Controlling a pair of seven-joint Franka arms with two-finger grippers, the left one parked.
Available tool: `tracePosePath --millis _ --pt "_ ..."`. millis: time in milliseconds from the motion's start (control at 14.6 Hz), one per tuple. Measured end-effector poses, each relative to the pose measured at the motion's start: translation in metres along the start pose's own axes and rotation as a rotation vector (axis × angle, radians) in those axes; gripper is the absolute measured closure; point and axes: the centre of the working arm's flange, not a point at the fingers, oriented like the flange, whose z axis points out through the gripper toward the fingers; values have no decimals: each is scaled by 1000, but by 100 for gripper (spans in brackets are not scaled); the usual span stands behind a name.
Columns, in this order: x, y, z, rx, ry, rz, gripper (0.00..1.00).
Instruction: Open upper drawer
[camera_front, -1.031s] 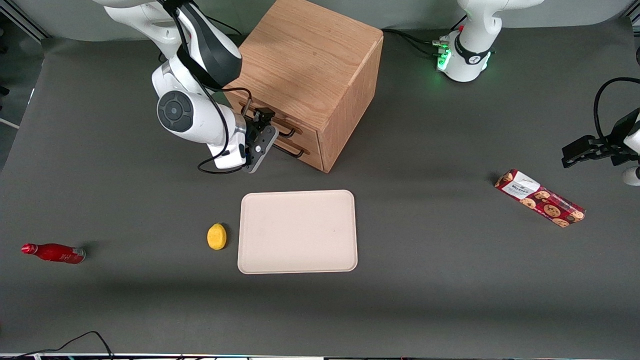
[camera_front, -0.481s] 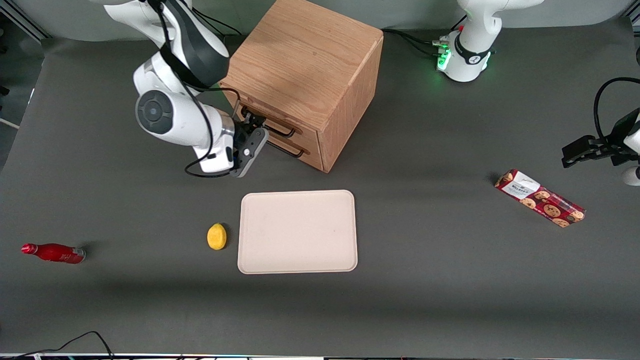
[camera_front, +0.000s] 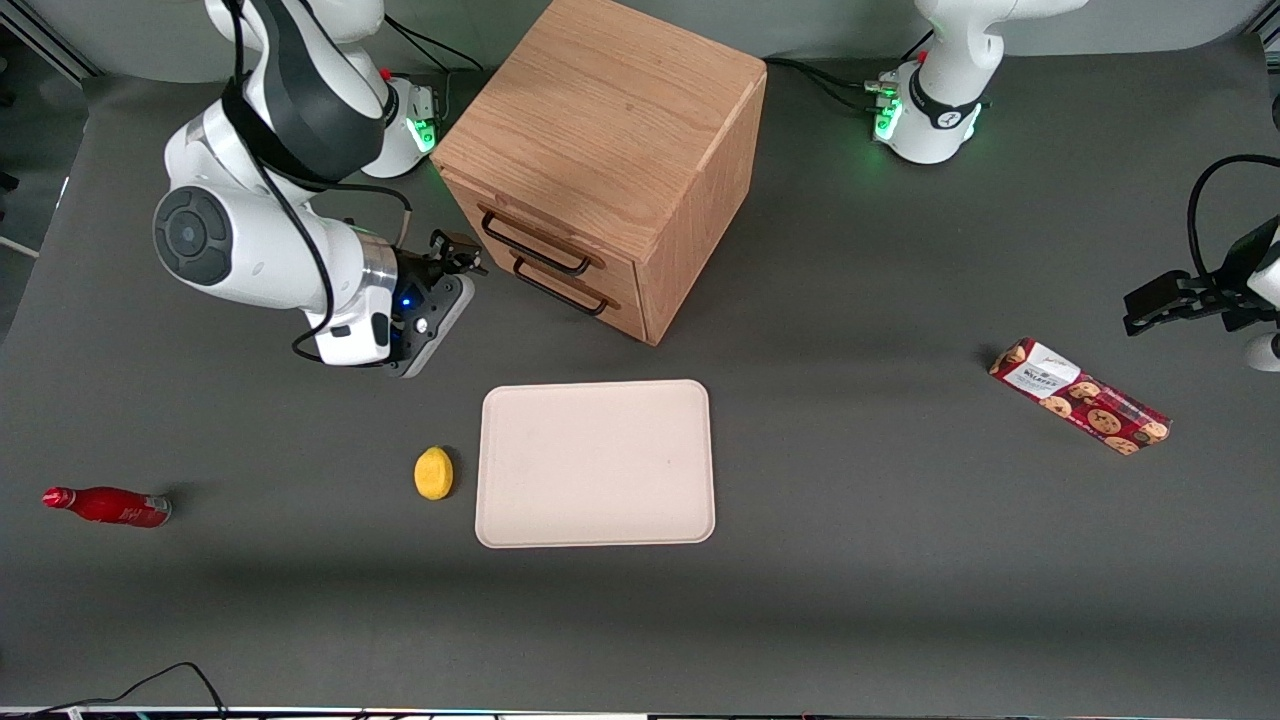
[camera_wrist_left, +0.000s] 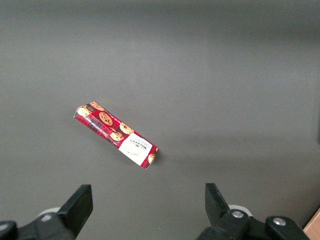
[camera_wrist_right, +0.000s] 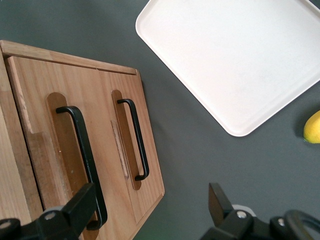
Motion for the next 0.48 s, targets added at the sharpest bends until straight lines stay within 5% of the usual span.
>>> tracePosePath --millis 275,481 --pt "-1 -3 -21 2 -1 -4 0" --pt "-31 28 -75 -37 46 80 0"
